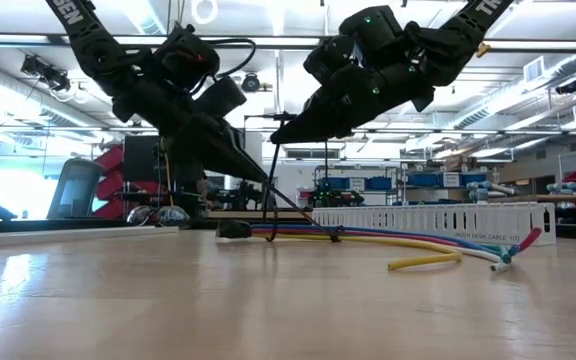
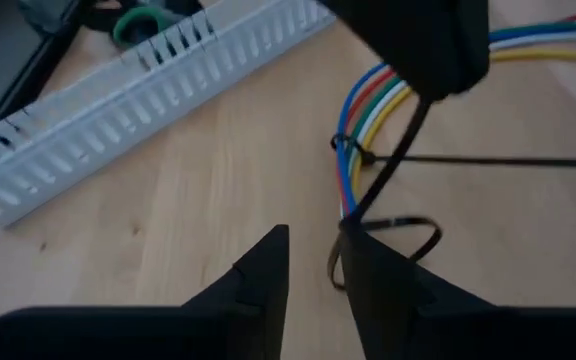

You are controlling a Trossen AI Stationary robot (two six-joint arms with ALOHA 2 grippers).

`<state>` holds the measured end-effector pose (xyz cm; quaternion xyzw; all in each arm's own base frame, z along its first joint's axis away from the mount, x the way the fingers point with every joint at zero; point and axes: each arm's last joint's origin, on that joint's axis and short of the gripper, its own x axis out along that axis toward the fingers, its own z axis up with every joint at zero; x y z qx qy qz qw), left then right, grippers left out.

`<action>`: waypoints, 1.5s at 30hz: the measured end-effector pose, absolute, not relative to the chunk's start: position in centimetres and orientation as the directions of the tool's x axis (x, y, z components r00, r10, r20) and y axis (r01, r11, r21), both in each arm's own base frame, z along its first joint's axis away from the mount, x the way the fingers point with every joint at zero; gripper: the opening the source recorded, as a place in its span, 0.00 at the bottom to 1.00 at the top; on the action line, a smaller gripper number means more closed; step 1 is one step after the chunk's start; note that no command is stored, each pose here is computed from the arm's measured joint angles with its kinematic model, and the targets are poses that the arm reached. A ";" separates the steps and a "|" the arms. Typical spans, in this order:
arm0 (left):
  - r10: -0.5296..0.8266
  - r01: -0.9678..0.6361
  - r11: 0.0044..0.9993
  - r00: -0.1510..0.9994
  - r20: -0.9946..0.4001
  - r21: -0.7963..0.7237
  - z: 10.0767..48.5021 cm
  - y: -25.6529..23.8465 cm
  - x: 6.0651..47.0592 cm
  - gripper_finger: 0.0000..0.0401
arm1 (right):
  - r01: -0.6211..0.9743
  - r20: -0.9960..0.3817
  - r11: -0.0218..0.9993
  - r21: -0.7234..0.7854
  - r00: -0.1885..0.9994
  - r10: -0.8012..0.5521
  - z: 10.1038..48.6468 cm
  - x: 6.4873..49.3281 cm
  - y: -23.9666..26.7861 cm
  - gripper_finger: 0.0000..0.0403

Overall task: Ziptie cables
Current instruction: Wrap the cable wires with black zip tie

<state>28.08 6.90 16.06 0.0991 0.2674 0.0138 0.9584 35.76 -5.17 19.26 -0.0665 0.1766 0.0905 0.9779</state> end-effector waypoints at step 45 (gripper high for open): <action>-0.178 0.228 0.972 0.868 -0.464 0.054 15.2 6.8 28.6 0.22 | -0.212 -0.305 0.971 -0.110 0.937 0.170 19.8 35.9 -5.6 0.00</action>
